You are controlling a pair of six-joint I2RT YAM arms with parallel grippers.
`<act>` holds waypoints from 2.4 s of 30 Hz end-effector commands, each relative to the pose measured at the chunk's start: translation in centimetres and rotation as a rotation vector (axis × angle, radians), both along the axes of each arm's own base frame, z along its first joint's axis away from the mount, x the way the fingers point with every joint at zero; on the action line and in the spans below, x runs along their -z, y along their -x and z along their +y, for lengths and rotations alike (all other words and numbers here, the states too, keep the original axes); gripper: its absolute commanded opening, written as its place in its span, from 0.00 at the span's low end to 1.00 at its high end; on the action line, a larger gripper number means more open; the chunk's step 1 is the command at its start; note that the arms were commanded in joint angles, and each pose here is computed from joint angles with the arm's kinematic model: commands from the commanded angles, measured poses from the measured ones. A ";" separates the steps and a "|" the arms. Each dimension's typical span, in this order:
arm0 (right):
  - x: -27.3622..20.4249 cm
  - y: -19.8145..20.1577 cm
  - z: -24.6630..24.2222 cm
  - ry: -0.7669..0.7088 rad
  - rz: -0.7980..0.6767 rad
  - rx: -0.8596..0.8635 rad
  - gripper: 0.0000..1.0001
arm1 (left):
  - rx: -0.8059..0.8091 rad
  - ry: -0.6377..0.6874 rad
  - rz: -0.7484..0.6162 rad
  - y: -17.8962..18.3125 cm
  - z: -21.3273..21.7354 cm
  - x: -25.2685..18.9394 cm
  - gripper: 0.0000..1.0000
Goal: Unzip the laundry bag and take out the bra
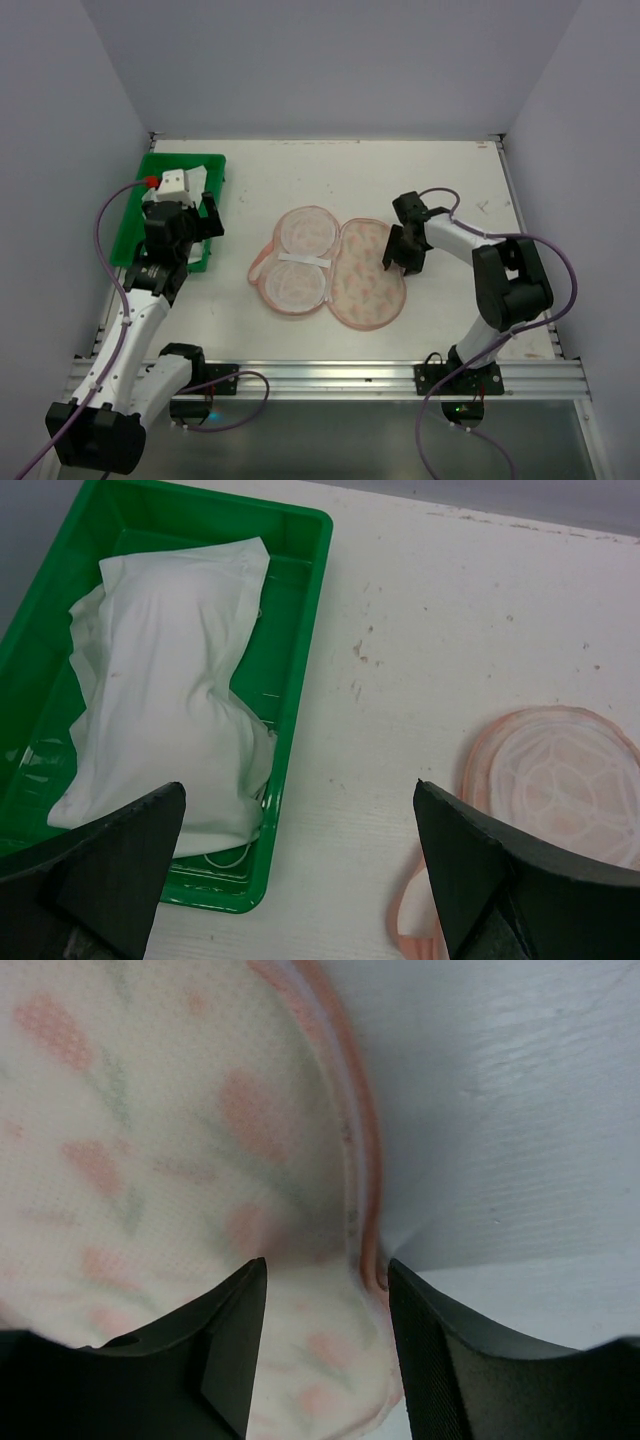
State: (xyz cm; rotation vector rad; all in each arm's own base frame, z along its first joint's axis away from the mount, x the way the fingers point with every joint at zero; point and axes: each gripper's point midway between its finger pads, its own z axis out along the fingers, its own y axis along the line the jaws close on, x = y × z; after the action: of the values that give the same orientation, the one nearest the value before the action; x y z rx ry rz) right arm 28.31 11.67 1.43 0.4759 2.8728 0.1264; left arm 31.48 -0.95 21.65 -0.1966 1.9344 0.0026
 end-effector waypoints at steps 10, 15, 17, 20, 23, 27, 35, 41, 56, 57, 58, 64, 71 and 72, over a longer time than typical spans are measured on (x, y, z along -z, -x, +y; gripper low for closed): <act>-0.6 -0.3 2.8 -0.038 -0.013 -0.069 0.00 | -0.011 -0.029 -0.044 -0.2 0.2 -0.8 1.00; -3.5 -0.7 0.4 0.074 -0.068 -0.101 0.00 | -0.012 -0.030 -0.045 -0.3 0.3 -0.8 1.00; -5.6 -1.3 -0.7 0.111 -0.131 -0.106 0.00 | -0.012 -0.030 -0.045 -0.3 0.3 -0.8 1.00; -8.1 -1.7 -2.4 0.156 -0.178 -0.101 0.00 | -0.012 -0.030 -0.047 -0.3 0.2 -0.9 1.00; -10.1 -1.8 -3.8 0.210 -0.208 -0.078 0.00 | -0.011 -0.029 -0.047 -0.3 0.2 -0.9 1.00; -12.9 -1.4 -3.0 0.146 -0.235 -0.064 0.00 | -0.013 -0.029 -0.039 -0.4 0.2 -0.6 1.00; -18.0 -2.0 1.2 -0.084 -0.317 -0.132 0.00 | -0.007 -0.029 -0.041 -0.3 0.0 -0.6 1.00; -19.7 -2.1 5.9 -0.319 -0.340 -0.221 0.00 | -0.012 -0.032 -0.041 -0.3 0.2 -0.6 1.00; -18.2 -2.1 15.2 -0.616 -0.293 -0.286 0.00 | 0.000 -0.034 -0.039 -0.3 -0.1 -0.5 1.00; -18.1 -2.5 15.7 -0.632 -0.306 -0.288 0.00 | 0.001 -0.034 -0.038 -0.3 -0.1 -0.5 1.00; -17.6 -2.7 16.0 -0.643 -0.294 -0.274 0.00 | 0.001 -0.033 -0.039 -0.3 -0.1 -0.5 1.00; -15.1 -3.7 18.2 -0.672 -0.292 -0.264 0.00 | 0.008 -0.031 -0.037 -0.3 -0.3 -0.4 1.00; -11.7 -5.2 21.0 -0.717 -0.276 -0.257 0.00 | 0.017 -0.030 -0.034 -0.3 -0.5 -0.2 1.00; -10.9 -5.7 21.5 -0.723 -0.279 -0.256 0.00 | 0.020 -0.028 -0.034 -0.4 -0.6 -0.2 1.00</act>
State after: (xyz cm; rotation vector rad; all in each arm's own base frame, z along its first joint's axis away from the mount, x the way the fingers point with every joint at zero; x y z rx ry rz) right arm 32.85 31.12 12.12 0.1852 2.5943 1.0866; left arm 31.36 -1.15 21.09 -0.1802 1.9421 0.0234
